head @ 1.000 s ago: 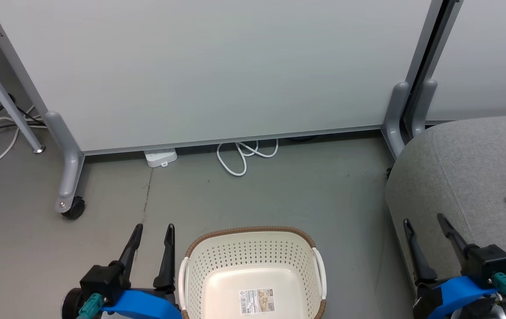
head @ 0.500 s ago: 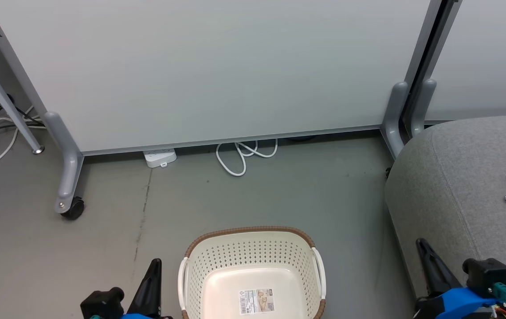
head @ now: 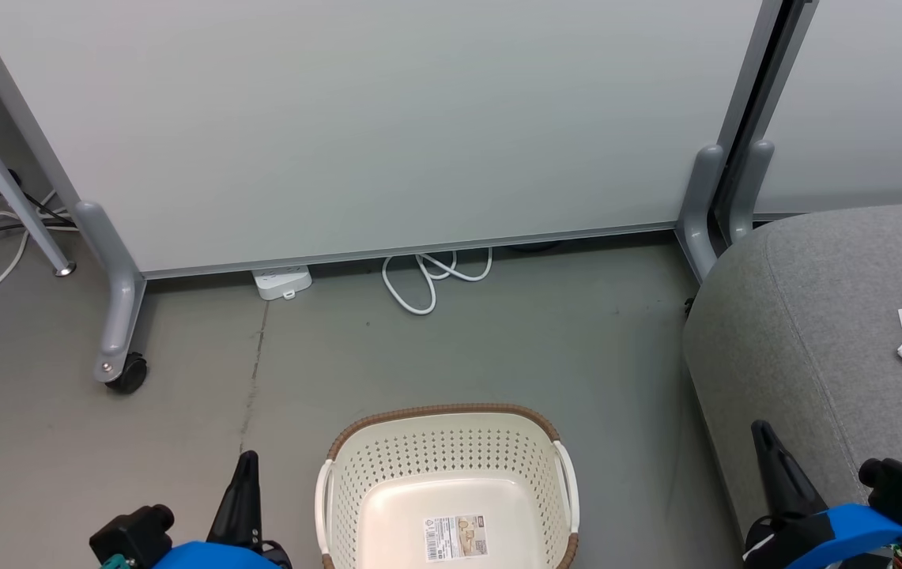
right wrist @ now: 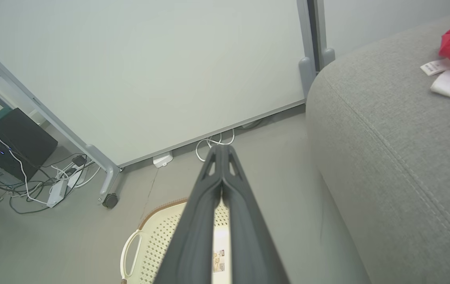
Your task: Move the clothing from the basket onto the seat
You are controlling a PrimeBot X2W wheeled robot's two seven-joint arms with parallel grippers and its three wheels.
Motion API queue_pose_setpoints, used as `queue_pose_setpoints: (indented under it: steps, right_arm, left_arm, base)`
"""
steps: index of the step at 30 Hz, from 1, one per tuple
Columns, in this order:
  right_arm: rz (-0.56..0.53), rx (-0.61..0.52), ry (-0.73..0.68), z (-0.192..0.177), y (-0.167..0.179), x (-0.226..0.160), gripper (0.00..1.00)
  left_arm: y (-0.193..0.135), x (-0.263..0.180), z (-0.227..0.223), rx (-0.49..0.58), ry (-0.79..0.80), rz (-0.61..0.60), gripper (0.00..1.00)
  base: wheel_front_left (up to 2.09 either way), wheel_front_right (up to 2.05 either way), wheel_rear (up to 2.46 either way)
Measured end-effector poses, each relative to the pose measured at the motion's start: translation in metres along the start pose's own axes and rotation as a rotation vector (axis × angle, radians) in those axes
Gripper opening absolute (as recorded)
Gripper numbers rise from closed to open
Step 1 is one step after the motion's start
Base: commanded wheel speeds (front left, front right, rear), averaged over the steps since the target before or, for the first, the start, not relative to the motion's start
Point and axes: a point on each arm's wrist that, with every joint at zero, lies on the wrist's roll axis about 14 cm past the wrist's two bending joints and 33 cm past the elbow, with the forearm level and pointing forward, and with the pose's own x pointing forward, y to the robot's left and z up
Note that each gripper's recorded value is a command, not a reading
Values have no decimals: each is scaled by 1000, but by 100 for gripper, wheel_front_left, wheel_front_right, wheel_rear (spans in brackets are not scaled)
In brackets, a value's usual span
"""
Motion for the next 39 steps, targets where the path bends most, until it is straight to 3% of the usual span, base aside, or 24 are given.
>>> queue_pose_setpoints:
  steps: [39]
  right_arm:
    - [-2,573,-58,19,-4,7,0]
  left_arm:
    - [5,17,38,-488,-72,18,0]
  base:
    - [0,0,0]
